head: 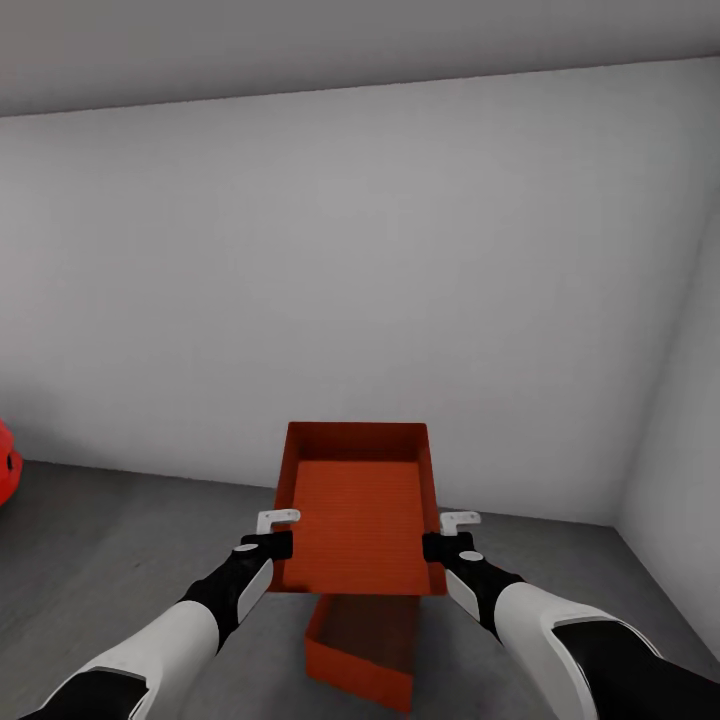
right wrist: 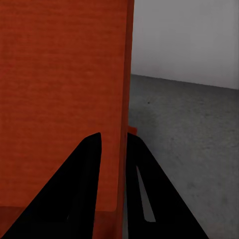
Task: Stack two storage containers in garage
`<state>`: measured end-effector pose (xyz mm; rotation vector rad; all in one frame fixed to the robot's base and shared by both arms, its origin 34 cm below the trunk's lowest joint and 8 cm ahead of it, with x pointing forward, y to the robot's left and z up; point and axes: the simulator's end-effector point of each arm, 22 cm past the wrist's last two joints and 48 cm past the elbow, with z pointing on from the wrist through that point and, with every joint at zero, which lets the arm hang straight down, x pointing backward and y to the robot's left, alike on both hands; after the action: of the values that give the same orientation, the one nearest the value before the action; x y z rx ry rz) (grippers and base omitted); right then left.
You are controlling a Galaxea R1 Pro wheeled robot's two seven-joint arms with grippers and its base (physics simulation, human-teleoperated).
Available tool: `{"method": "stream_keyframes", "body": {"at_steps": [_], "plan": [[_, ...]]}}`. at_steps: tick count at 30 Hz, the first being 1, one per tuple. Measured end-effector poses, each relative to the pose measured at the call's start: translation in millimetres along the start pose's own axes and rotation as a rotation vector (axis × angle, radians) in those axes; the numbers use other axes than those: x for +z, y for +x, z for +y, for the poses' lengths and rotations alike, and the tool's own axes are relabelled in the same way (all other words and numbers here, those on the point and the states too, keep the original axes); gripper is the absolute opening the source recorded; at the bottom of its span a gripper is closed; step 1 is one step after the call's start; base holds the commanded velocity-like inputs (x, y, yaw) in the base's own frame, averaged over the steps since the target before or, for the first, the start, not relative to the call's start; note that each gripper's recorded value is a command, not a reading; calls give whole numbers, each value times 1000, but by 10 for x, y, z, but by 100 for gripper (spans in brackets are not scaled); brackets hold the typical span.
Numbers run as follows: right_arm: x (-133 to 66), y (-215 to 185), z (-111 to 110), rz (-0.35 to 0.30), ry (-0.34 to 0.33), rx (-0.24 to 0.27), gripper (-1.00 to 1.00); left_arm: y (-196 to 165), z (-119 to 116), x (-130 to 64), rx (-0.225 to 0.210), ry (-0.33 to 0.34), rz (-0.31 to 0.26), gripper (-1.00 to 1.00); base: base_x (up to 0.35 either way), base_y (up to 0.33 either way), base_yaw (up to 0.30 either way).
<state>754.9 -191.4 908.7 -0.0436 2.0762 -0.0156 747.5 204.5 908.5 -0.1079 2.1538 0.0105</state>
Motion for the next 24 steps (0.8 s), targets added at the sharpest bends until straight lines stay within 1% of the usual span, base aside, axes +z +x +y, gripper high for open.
{"method": "stream_keyframes", "body": {"at_steps": [8,24], "plan": [[0,-1,-1,0,0,0,-100,0,-1,0,0,0,0,-100,0,0,-19],[0,1,-4,0,0,1,-100,-3,-4,-1,2,0,0,-100,0,0,-233]]}}
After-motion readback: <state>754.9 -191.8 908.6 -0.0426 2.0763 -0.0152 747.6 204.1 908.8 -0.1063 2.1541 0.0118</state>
